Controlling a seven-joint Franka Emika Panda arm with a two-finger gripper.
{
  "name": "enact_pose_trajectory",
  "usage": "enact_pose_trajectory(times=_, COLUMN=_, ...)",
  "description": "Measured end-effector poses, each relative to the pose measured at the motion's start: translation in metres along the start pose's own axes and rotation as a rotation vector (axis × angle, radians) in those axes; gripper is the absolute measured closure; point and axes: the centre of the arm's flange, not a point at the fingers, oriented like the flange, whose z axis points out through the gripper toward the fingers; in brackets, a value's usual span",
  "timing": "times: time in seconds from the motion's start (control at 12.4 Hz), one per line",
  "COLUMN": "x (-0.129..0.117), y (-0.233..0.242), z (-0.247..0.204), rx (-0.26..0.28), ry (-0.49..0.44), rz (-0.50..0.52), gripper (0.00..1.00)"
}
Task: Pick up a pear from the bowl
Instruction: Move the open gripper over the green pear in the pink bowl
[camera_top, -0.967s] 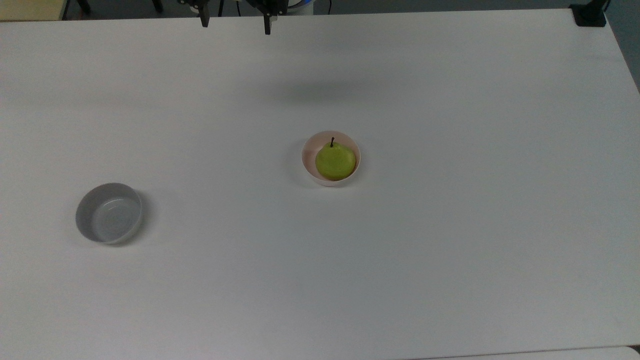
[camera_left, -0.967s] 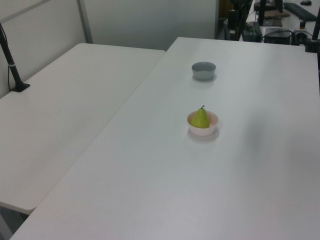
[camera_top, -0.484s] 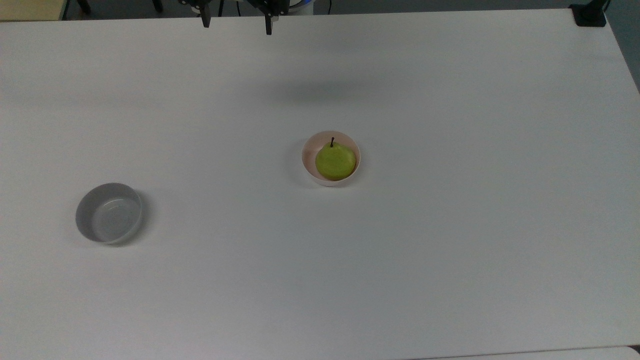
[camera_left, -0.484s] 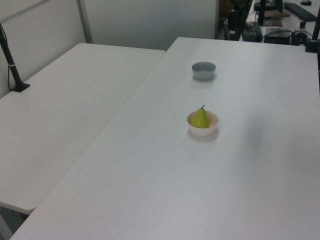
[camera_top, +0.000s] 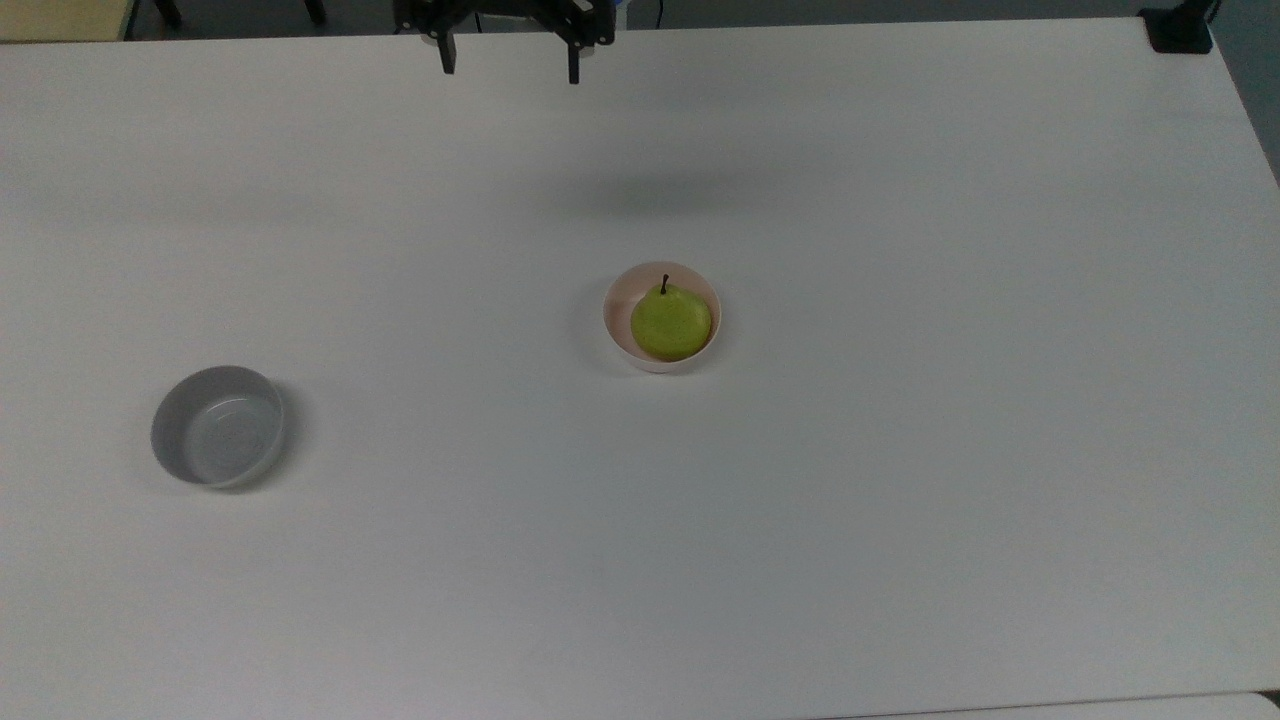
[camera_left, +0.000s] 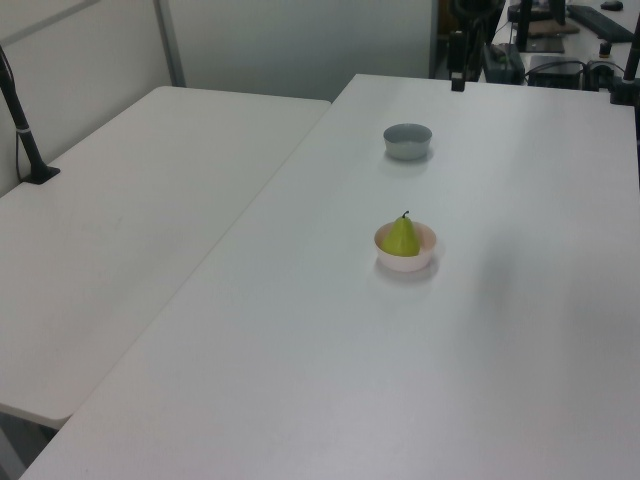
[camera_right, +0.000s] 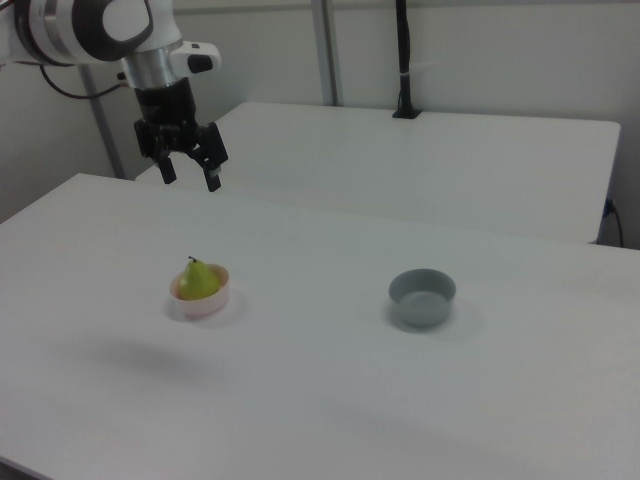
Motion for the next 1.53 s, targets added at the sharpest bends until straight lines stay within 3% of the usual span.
enact_pose_trajectory(times=0.64, x=0.008, y=-0.117, z=0.030, rx=0.006, ry=0.019, rz=-0.193, gripper=0.00)
enact_pose_trajectory(times=1.53, x=0.054, y=-0.140, z=0.169, rx=-0.015, ry=-0.023, rz=-0.219, gripper=0.00)
